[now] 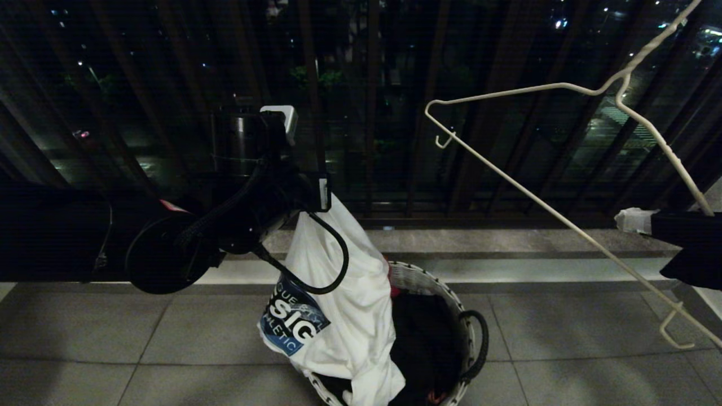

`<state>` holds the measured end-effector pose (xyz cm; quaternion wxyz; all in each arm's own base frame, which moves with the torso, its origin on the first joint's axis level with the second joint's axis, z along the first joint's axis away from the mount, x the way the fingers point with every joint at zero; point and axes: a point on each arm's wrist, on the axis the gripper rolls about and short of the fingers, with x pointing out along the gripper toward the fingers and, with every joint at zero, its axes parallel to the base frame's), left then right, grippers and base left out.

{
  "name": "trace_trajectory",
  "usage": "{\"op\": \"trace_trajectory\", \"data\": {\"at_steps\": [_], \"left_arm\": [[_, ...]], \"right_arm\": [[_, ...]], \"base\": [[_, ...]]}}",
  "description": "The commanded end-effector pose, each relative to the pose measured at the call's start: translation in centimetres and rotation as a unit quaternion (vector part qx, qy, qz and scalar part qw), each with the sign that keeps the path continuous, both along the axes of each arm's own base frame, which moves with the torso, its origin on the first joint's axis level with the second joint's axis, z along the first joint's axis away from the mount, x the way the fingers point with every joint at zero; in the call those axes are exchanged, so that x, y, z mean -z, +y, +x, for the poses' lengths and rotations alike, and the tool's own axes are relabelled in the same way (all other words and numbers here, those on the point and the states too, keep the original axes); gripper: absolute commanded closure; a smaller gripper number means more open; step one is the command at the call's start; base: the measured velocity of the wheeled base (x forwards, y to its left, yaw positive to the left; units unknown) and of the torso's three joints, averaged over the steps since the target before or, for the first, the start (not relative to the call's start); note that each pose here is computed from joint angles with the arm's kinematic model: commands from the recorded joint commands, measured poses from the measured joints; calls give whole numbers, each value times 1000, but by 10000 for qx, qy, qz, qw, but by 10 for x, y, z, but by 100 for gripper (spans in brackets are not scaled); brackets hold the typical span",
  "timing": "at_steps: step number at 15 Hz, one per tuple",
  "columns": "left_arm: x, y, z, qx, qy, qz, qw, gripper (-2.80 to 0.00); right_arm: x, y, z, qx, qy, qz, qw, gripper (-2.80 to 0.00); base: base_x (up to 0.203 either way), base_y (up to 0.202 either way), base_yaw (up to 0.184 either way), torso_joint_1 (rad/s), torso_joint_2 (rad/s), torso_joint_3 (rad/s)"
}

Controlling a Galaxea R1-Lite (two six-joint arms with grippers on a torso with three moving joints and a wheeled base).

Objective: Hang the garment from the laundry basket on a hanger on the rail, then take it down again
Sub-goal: Pick up clothes from the basket, then hang the clothes on the clothes rack

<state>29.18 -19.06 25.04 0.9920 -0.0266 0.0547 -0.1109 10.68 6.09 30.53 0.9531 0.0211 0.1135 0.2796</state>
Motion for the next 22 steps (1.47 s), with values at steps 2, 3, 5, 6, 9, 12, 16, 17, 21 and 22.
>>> {"op": "trace_trajectory", "data": {"at_steps": [2,3,5,6,9,12,16,17,21,22], "left_arm": [[2,-1,1,-14,20,7,10000,0],[2,-1,1,-14,20,7,10000,0],[3,-1,2,-13,23,17,10000,0],[3,-2,1,-5,24,18,10000,0],[4,-2,2,-20,38,29,10000,0],[5,-2,2,-21,53,31,10000,0],[6,-1,1,-22,76,38,10000,0],[10,1,-1,-16,127,78,9999,0],[9,0,3,-18,-291,-175,9994,0],[12,-2,7,-42,-293,-156,9994,0]], "right_arm": [[-1,-1,-2,-1,-29,8,10000,0],[0,-1,-2,-1,-17,1,10000,0],[0,-1,-2,-1,-2,-7,10000,0],[0,-1,-2,-2,-6,-13,10000,0],[1,-1,-2,-1,3,-13,10000,0],[1,-1,-2,-2,0,-17,10000,0],[2,-1,-1,2,36,-32,10000,0],[3,-1,-1,5,90,-68,9999,0],[25,-2,-7,-311,725,-1169,9900,0],[29,-1,-9,-497,841,-1389,9855,0]], "base": [[0,0,0,-1,2,208],[0,0,0,-12,2,212],[0,0,0,1,5,204],[0,0,0,2,2,207],[0,0,0,-2,2,204],[0,0,0,1,1,204],[0,0,0,6,4,197],[0,0,0,2,-2,104],[0,0,0,2,0,25],[0,0,0,0,0,0]]}}
